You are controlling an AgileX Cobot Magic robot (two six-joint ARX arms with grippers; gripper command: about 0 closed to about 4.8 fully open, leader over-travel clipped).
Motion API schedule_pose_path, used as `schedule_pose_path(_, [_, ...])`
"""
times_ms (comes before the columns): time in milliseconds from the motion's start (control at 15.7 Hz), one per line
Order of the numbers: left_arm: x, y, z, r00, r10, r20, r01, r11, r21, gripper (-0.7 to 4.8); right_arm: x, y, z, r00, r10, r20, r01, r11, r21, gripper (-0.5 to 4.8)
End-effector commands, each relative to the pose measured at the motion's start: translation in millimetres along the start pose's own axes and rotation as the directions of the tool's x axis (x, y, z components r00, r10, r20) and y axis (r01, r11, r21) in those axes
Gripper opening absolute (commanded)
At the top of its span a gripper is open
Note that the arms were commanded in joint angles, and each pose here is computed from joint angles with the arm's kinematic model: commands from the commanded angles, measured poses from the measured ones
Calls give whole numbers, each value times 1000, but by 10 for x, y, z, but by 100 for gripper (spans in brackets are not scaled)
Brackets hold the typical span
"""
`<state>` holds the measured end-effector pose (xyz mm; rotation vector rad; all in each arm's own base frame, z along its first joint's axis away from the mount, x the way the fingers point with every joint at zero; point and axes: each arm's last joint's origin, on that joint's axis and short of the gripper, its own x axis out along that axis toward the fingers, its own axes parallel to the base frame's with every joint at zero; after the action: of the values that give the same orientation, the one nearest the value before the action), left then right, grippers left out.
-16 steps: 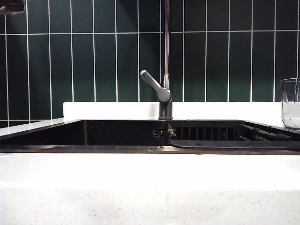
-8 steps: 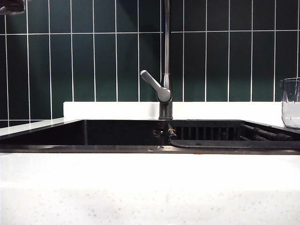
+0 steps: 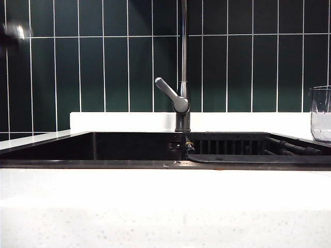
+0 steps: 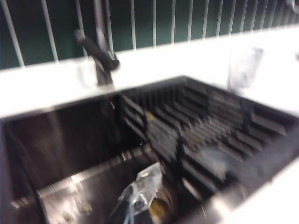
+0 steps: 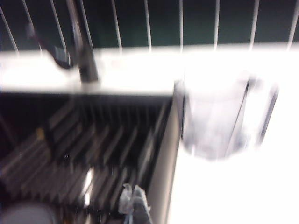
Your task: Pick up the mug next to the sink, go to the faucet to get some water, pour the water into the sink, and finally put the mug back to its place.
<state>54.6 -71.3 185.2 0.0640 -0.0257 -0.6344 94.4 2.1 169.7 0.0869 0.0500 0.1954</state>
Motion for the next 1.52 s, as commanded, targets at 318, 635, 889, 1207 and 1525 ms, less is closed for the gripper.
schedule_pose_path(318, [49,-60,-123,993,-96,75,99,994,-36,-6,25,33,39,993,-1,122,6,999,-42,-7])
schedule_pose_path(635, [49,-59,-123,993,-91,75,93,996,-13,-5,31,8,15,987,-96,127,103,993,-52,-7])
schedule_pose_path(889, [50,-60,-131,993,-93,67,96,995,-38,-5,34,5,-15,991,-98,94,102,994,-35,-7])
schedule_pose_path(1207, [50,-61,-136,994,-94,63,96,995,-38,-5,37,0,-84,995,-101,23,102,994,-29,-7])
schedule_pose_path(1525, [50,-60,-135,994,-93,63,96,995,-38,-5,37,0,-84,995,-101,23,102,994,-29,-6])
